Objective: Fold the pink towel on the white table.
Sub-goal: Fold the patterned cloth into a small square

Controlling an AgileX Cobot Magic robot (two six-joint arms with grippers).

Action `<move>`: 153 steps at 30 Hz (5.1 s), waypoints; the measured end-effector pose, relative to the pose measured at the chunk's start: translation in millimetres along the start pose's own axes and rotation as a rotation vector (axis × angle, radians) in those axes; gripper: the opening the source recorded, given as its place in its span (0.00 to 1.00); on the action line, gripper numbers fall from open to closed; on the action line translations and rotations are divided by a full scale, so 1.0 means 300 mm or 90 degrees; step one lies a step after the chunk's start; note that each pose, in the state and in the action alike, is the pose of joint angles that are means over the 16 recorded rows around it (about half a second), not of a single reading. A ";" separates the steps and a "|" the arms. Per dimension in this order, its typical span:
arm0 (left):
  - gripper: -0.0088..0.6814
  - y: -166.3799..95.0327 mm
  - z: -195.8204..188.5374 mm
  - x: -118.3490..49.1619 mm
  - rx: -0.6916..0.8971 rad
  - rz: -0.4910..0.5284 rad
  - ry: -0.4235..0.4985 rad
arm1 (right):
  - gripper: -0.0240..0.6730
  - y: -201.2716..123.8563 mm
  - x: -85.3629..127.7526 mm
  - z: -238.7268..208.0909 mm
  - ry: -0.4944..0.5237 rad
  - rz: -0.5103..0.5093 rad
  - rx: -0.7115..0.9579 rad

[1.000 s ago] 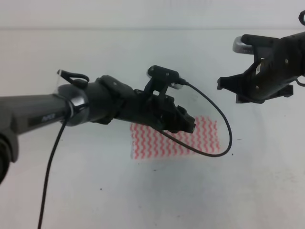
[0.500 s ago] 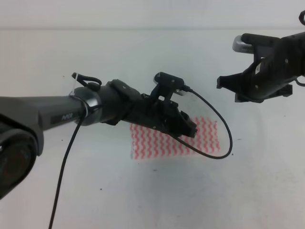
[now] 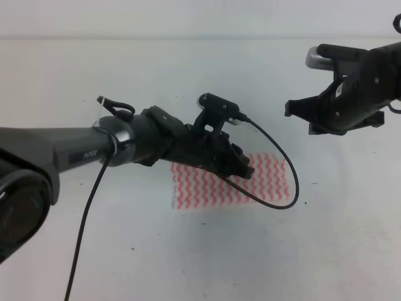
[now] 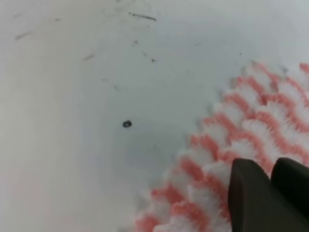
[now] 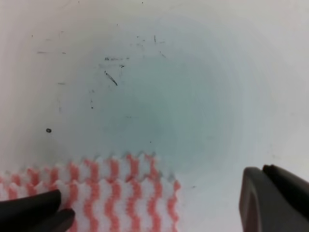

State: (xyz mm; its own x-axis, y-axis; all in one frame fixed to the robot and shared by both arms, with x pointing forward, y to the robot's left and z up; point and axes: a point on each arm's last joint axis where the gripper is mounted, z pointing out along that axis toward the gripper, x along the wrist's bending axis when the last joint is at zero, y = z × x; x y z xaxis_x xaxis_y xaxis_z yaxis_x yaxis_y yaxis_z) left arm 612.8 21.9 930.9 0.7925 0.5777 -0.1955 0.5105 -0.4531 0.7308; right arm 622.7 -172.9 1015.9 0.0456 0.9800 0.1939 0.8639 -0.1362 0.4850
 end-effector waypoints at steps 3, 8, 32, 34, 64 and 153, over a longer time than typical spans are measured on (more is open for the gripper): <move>0.12 0.019 -0.023 0.000 -0.005 0.001 0.004 | 0.01 -0.004 0.001 -0.001 0.002 -0.002 0.008; 0.12 0.053 -0.084 0.008 -0.002 -0.020 0.009 | 0.01 -0.015 0.008 -0.001 0.016 -0.006 0.031; 0.01 -0.089 -0.199 0.067 0.168 -0.100 0.036 | 0.42 -0.096 0.121 -0.001 0.107 -0.065 0.126; 0.01 -0.100 -0.197 0.070 0.168 -0.097 0.043 | 0.47 -0.099 0.122 0.006 0.107 -0.063 0.130; 0.01 -0.102 -0.226 0.117 0.146 -0.059 0.088 | 0.55 -0.123 0.111 0.098 0.084 -0.068 0.160; 0.01 -0.125 -0.204 0.122 0.164 -0.057 0.079 | 0.07 -0.142 0.105 0.220 0.073 -0.022 0.160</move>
State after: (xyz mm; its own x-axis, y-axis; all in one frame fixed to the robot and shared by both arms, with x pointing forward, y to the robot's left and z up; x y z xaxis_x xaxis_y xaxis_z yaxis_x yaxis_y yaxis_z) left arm 602.4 101.7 936.2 0.7018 0.6946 -0.1584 0.6571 -0.5452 0.5205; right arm 620.3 -126.8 945.1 -0.0313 0.9586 0.2829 0.9618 -0.0481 0.2694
